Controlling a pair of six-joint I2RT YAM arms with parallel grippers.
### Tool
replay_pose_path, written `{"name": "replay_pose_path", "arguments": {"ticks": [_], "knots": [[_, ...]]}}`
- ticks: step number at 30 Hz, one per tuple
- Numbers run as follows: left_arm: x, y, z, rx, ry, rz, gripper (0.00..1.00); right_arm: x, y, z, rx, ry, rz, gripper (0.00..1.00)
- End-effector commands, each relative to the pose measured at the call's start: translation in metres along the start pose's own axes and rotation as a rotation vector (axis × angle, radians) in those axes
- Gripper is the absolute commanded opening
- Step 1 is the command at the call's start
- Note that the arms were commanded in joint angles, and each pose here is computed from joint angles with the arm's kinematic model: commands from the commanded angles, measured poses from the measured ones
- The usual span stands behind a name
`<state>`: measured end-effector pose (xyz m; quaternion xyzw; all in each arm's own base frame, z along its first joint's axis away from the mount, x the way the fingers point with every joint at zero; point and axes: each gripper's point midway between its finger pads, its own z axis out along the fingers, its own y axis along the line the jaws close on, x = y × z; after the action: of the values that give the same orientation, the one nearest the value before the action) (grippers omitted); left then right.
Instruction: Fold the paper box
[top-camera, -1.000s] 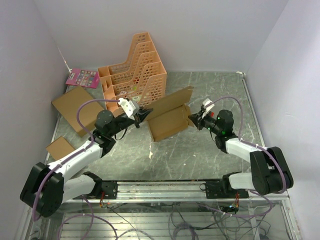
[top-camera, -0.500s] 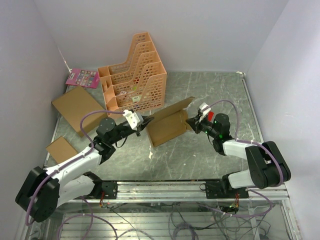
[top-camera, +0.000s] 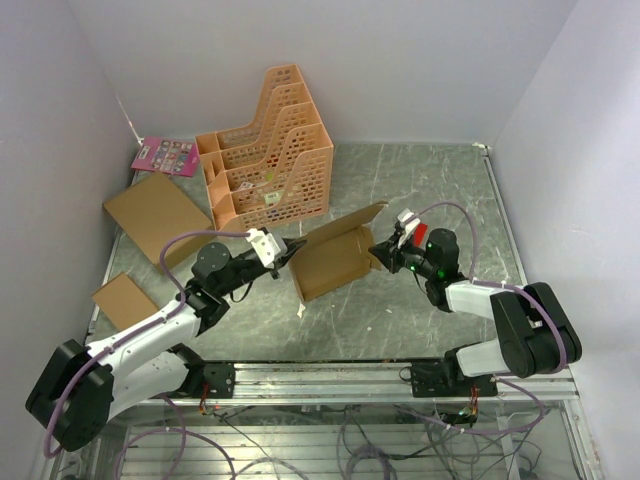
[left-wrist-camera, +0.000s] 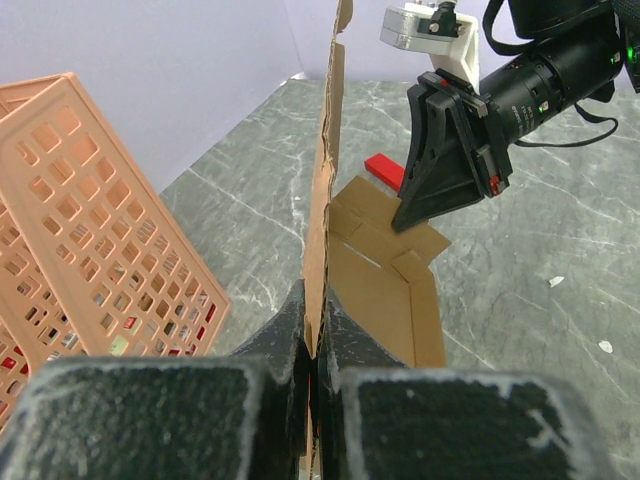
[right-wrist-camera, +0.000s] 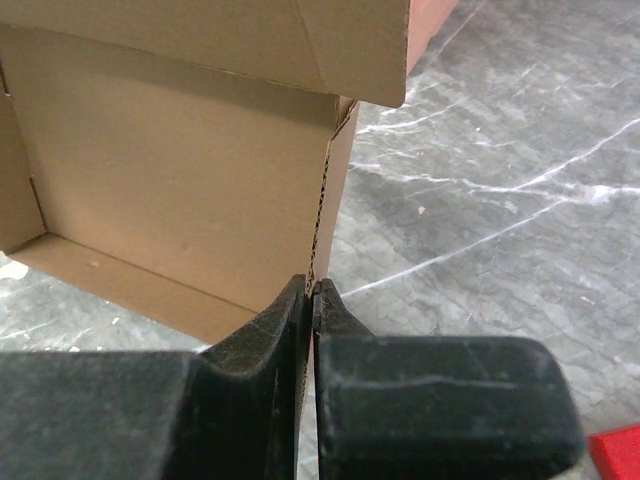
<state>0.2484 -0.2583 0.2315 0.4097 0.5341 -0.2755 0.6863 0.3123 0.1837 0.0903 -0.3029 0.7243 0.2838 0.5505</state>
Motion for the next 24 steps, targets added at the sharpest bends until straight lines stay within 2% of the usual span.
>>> {"name": "replay_pose_path", "arguments": {"ticks": [1,6,16,24], "knots": [[-0.001,0.0,0.0,-0.011,-0.01,0.022,0.07,-0.009,0.019,0.001,-0.111,-0.018,0.019,0.05],[0.0,-0.001,0.0,-0.009,-0.006,0.019,0.07,-0.011,0.023,-0.001,-0.195,-0.002,0.041,0.13],[0.002,-0.001,0.0,-0.006,0.004,0.017,0.07,-0.013,0.029,0.0,-0.303,0.028,0.062,0.43],[0.001,-0.002,0.0,-0.002,0.003,0.018,0.07,-0.018,0.025,0.0,-0.363,0.031,0.16,0.46]]}}
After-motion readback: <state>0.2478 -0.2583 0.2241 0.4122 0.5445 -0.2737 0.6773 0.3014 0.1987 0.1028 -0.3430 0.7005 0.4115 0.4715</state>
